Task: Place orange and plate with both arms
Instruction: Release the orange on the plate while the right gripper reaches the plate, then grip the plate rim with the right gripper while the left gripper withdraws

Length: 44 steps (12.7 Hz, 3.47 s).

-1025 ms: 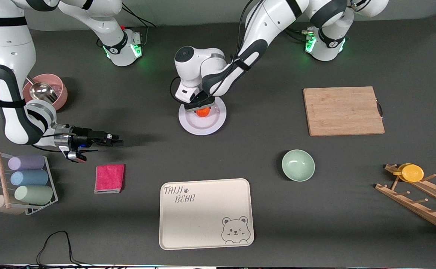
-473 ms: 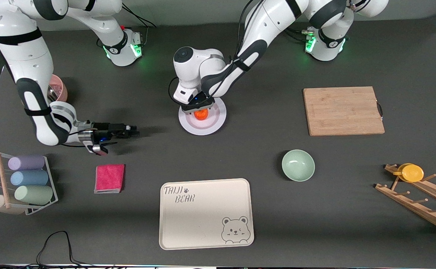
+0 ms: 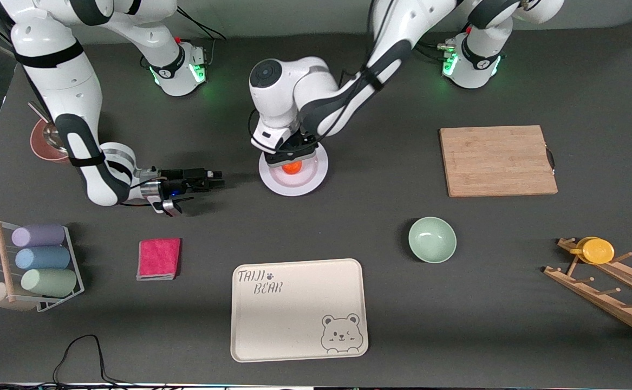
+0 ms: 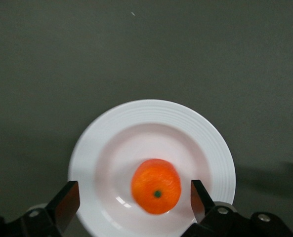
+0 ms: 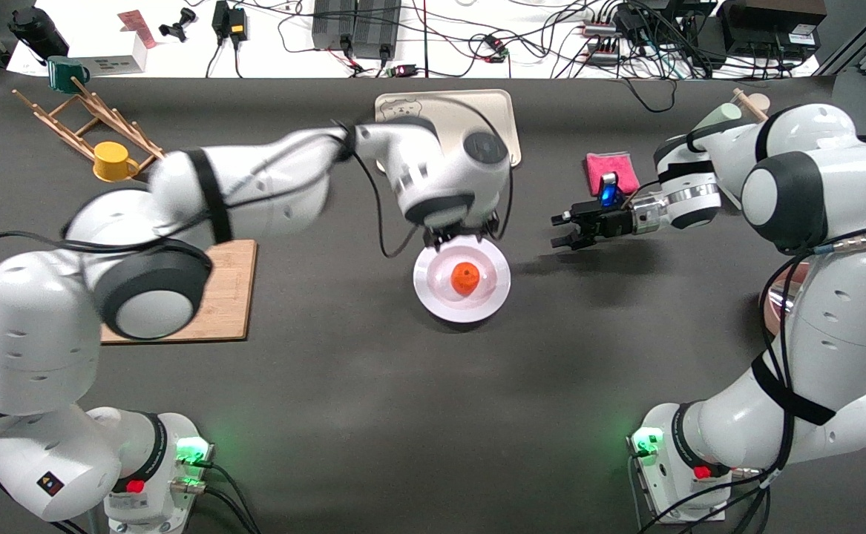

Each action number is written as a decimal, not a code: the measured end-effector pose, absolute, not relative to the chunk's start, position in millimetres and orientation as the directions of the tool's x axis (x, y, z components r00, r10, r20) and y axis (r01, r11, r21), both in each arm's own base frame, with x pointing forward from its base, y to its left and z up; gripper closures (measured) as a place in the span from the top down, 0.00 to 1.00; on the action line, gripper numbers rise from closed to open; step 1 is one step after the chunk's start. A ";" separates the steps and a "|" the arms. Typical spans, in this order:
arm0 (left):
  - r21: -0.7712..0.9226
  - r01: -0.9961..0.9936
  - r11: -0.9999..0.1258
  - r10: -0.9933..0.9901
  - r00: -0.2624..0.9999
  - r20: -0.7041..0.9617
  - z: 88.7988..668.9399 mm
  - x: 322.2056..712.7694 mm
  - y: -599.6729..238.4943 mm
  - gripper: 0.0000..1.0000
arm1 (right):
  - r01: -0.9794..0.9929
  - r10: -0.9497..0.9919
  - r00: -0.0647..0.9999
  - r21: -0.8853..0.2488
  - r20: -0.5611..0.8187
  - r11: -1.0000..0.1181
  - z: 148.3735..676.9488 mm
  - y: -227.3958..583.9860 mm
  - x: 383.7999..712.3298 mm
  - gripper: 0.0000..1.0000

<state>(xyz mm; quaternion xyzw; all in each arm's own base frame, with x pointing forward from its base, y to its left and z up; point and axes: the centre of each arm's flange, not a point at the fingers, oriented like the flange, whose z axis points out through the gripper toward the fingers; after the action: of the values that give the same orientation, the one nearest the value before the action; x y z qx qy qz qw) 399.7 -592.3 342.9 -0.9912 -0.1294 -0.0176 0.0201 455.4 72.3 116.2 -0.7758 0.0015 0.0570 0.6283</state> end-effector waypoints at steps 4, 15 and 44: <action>-0.028 0.245 -0.969 0.246 0.968 -0.042 483.9 463.1 -476.7 1.00 | -0.022 0.045 0.999 -0.984 -0.030 -0.177 106.4 116.3 445.0 1.00; 0.000 0.178 -0.984 0.177 0.980 -0.085 615.2 554.2 -90.5 1.00 | 0.064 -0.008 0.998 -0.987 0.066 -0.151 80.5 162.5 425.0 0.98; 0.019 0.062 -0.998 0.062 0.998 -0.007 620.1 565.9 -10.1 1.00 | 0.351 0.072 0.936 -0.899 0.344 -0.261 74.6 163.1 398.2 0.12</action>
<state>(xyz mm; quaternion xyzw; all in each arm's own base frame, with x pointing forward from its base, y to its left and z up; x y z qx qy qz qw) 565.9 -10.1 620.1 -0.9995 -0.0309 0.0030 -0.0096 398.2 163.1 74.6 -0.7853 -0.1347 -0.1175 0.5928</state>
